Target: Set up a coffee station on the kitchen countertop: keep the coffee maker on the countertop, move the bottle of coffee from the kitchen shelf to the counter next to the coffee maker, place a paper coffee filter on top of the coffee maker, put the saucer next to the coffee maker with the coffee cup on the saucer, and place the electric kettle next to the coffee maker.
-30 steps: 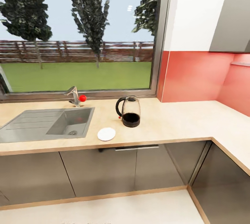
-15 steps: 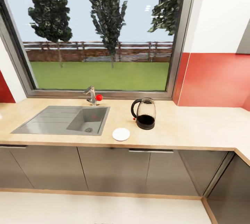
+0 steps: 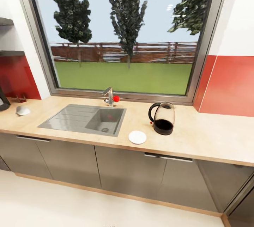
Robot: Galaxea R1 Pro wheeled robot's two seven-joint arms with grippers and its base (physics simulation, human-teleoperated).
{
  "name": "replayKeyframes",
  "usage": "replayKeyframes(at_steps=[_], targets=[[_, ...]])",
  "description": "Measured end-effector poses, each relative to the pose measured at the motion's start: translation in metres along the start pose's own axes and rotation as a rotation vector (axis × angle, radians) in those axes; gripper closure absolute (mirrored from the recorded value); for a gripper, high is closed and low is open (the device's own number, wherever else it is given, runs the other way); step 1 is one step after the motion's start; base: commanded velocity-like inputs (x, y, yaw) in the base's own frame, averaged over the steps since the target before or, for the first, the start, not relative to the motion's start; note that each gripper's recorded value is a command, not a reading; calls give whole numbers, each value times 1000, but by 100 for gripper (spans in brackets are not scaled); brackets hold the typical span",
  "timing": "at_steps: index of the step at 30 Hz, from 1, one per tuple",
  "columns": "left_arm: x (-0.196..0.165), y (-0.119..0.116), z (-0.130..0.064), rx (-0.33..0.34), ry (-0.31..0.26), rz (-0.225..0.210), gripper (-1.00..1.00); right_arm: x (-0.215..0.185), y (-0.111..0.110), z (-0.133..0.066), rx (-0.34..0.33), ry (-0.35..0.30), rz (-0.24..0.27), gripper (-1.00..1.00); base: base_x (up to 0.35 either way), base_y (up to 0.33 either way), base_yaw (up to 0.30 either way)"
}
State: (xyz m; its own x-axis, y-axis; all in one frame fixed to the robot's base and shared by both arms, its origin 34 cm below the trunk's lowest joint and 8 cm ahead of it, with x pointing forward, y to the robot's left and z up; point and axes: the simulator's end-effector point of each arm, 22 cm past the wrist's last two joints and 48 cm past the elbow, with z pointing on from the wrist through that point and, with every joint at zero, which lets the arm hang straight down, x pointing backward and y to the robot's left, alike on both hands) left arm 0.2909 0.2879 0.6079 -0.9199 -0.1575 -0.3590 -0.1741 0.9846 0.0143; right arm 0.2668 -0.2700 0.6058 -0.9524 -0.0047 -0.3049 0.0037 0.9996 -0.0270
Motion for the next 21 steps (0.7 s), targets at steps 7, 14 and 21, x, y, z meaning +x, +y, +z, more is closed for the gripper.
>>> replayKeyframes(at_steps=[7,14,21], targets=[[0,0,-7,0,0,0,-100,0,0,-7,0,0,0,-100,0,0,282],[0,1,-13,0,0,0,-100,1,0,-13,0,0,-1,-100,0,0,282],[1,2,-19,0,1,0,-100,2,0,-19,0,0,-1,-100,0,0,282]])
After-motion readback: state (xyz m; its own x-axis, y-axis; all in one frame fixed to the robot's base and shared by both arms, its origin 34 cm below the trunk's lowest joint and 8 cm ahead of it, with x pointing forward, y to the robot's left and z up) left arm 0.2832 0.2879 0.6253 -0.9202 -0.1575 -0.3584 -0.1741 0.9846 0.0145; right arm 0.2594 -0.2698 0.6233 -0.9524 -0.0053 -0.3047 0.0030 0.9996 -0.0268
